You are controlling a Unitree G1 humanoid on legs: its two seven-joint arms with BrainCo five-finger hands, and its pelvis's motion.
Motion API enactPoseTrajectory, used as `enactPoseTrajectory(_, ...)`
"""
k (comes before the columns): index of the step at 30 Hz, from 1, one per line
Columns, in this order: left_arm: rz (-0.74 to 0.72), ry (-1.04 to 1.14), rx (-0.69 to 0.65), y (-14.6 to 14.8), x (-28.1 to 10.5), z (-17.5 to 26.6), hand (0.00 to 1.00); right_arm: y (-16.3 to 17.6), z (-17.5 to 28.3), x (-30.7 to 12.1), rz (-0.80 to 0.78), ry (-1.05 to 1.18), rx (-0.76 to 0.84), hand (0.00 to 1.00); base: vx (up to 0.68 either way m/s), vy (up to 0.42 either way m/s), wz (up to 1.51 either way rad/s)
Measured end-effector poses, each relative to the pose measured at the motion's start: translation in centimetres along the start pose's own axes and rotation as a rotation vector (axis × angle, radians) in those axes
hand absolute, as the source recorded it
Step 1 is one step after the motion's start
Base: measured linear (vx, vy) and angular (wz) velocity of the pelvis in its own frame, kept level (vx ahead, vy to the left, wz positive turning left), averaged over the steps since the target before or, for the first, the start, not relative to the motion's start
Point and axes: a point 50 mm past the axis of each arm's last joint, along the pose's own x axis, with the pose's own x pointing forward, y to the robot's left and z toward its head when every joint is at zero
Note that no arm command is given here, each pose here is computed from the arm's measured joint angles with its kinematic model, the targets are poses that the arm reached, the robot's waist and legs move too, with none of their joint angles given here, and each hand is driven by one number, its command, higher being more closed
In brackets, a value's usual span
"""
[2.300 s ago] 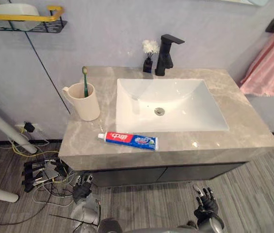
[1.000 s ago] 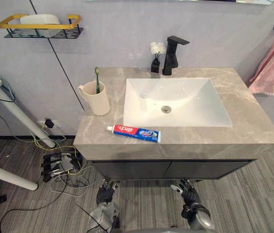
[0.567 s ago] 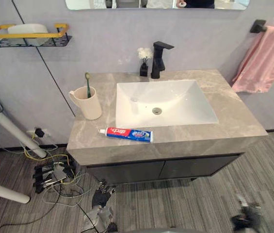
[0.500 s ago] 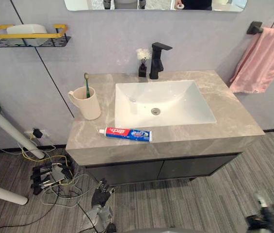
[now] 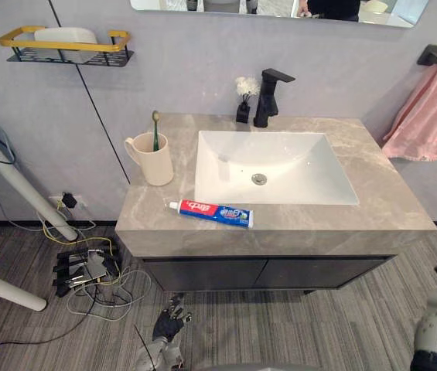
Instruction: Organize washtable
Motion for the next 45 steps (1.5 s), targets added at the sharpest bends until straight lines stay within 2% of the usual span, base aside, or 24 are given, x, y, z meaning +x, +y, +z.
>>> enactPoseTrajectory(7, -0.004, 0.013, 0.018, 0.8, -0.3, -0.2, 0.0, 6.4, -1.9, -1.4, 0.348, 0.096, 0.012, 0.0, -0.05, -0.007, 0.19)
enactPoseTrajectory(8, -0.002, 0.005, 0.022, 0.9, -0.2, 0.0, 0.0, 7.9, -2.3, -1.7, 0.457, 0.116, 0.004, 0.0, -0.07, -0.009, 0.2)
enactPoseTrajectory(16, -0.023, -0.021, 0.04, 1.3, 0.0, 0.9, 0.0, 12.2, -3.7, -3.9, 0.802, 0.189, -0.002, 0.0, 0.0, -0.011, 0.14)
enactPoseTrajectory(19, -0.041, -0.03, 0.034, 1.3, 0.1, 1.1, 0.0, 13.4, -4.4, -4.4, 0.879, 0.225, -0.016, 0.0, 0.02, -0.011, 0.25)
enactPoseTrajectory(29, -0.055, -0.068, 0.045, 1.3, 0.1, 2.1, 0.0, 15.6, -5.9, -5.0, 0.979, 0.285, -0.049, 0.0, -0.03, -0.013, 0.16)
enactPoseTrajectory(41, -0.068, -0.129, 0.044, 1.2, 0.1, 3.4, 0.0, 16.9, -5.1, -4.6, 1.01, 0.218, -0.085, 0.0, -0.01, -0.005, 0.06)
enactPoseTrajectory(45, -0.074, -0.15, 0.028, 1.1, 0.1, 3.9, 0.0, 16.6, -4.9, -4.0, 1.038, 0.188, -0.144, 0.0, 0.0, -0.006, 0.01)
